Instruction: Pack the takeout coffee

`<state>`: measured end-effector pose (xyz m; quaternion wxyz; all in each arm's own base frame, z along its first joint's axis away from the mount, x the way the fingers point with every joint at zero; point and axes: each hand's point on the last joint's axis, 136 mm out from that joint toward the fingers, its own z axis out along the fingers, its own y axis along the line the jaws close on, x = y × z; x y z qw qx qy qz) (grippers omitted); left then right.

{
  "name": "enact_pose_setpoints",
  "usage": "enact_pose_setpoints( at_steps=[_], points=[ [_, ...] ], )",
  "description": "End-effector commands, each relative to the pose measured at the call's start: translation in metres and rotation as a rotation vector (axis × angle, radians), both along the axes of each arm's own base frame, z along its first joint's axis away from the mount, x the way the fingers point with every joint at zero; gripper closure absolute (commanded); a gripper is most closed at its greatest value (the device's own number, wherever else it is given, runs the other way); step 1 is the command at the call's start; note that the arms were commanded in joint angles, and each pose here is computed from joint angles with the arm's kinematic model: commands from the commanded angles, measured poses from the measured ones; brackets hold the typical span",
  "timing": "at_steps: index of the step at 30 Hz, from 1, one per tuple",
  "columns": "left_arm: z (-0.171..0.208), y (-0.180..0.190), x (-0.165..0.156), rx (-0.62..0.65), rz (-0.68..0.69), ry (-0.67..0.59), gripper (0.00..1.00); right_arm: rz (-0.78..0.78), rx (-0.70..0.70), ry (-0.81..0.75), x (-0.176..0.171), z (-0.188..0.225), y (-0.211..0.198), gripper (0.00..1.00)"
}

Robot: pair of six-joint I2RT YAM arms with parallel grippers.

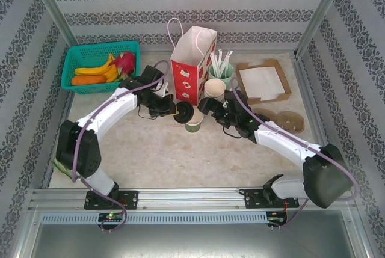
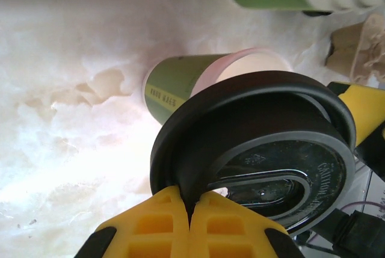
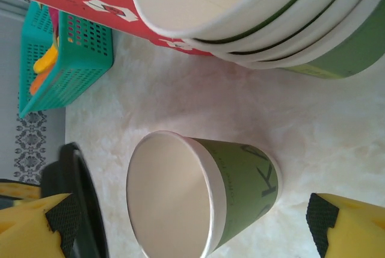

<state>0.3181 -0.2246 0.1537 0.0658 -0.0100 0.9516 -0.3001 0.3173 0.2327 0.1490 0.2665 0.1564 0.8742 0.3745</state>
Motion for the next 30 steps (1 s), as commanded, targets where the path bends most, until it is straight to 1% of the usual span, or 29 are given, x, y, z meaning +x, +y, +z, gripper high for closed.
enact_pose_setpoints(
  at_steps=[1, 5, 12, 20, 25, 30],
  points=[
    [0.011, -0.008, -0.006, -0.033, -0.014, 0.047, 1.00, 0.038, 0.086, -0.030, 0.009, 0.016, 0.020, 0.02],
    [0.010, -0.012, -0.005, -0.041, -0.023, 0.057, 1.00, 0.106, 0.113, -0.027, 0.008, 0.019, 0.037, 0.02],
    [0.004, -0.012, -0.003, 0.001, -0.039, 0.069, 1.00, 0.148, 0.134, -0.031, 0.014, 0.022, 0.057, 0.02],
    [0.001, -0.015, 0.001, 0.013, -0.050, 0.068, 1.00, 0.152, 0.151, -0.016, 0.012, 0.020, 0.062, 0.02],
    [-0.008, -0.012, 0.000, 0.050, -0.056, 0.091, 1.00, 0.155, 0.153, -0.008, 0.012, 0.018, 0.064, 0.02],
    [-0.012, -0.017, 0.000, 0.051, -0.066, 0.097, 1.00, 0.164, 0.162, 0.003, 0.011, 0.015, 0.068, 0.02]
  ],
)
